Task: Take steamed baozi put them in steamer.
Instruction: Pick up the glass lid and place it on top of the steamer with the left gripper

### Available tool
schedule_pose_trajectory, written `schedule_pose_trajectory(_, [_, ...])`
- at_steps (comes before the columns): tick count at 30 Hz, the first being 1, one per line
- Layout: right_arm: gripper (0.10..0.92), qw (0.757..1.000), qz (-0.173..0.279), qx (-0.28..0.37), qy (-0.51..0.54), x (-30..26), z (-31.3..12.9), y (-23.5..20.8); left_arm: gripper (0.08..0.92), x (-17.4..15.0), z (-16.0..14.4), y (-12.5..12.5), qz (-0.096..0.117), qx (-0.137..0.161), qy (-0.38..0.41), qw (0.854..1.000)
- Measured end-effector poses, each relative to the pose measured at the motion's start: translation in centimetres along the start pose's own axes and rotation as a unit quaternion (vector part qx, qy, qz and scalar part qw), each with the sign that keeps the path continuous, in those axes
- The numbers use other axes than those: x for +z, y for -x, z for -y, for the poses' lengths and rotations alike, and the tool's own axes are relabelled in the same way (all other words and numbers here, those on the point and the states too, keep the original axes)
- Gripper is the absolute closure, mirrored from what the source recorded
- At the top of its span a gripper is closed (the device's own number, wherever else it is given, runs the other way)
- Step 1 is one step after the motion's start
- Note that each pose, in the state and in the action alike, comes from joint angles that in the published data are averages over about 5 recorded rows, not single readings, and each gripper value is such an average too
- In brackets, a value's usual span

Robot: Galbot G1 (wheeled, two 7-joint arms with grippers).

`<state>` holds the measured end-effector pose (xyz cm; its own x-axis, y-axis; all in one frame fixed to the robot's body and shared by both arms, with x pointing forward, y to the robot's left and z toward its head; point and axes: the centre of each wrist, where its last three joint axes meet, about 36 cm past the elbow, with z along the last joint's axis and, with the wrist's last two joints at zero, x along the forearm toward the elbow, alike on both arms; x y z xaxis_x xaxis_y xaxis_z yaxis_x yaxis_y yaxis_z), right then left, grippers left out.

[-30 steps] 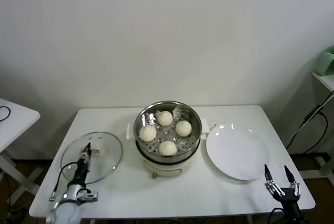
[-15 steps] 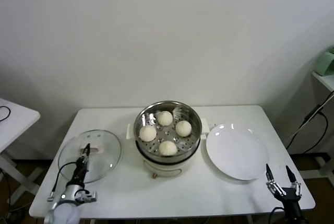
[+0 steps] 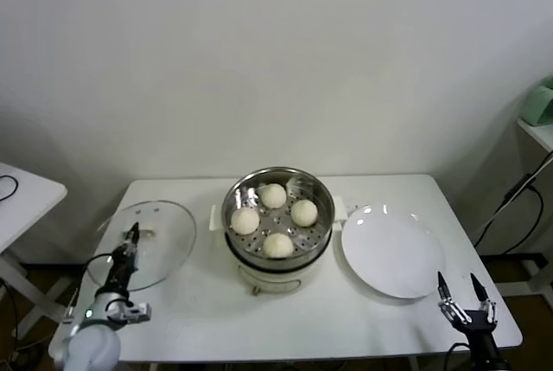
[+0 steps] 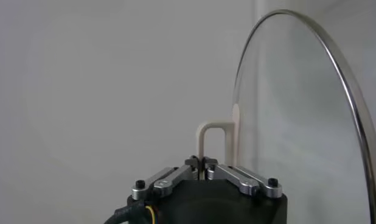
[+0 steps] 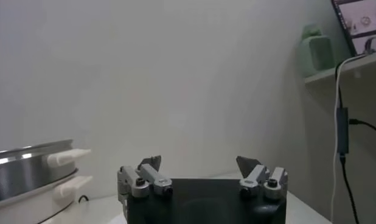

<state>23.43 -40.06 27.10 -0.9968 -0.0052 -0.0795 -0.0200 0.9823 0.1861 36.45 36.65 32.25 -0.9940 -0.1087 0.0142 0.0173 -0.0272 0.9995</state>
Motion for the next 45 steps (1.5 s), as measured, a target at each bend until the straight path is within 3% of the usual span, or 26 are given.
schedule_pose_trajectory(10, [0.2,1.0,-0.005,-0.004,-0.007,0.1,0.1,-0.1,0.867,-1.4,-8.2,0.6,-0.012,-0.02,-0.051,0.998])
schedule_pose_trajectory(20, [0.2,1.0,-0.013,-0.007,-0.011,0.6,-0.1,0.1,0.867,-5.3,-14.2,-0.4,0.005,-0.031,-0.073,0.997])
schedule_pose_trajectory(28, [0.2,1.0,-0.02,-0.006,-0.014,1.0,-0.1,-0.2,0.867,-9.7,-15.5,-1.0,0.034,-0.022,-0.078,0.996])
schedule_pose_trajectory(45, [0.2,1.0,-0.025,-0.005,-0.016,1.6,0.1,0.0,0.867,-20.6,-15.0,-2.7,0.099,0.002,-0.072,0.992])
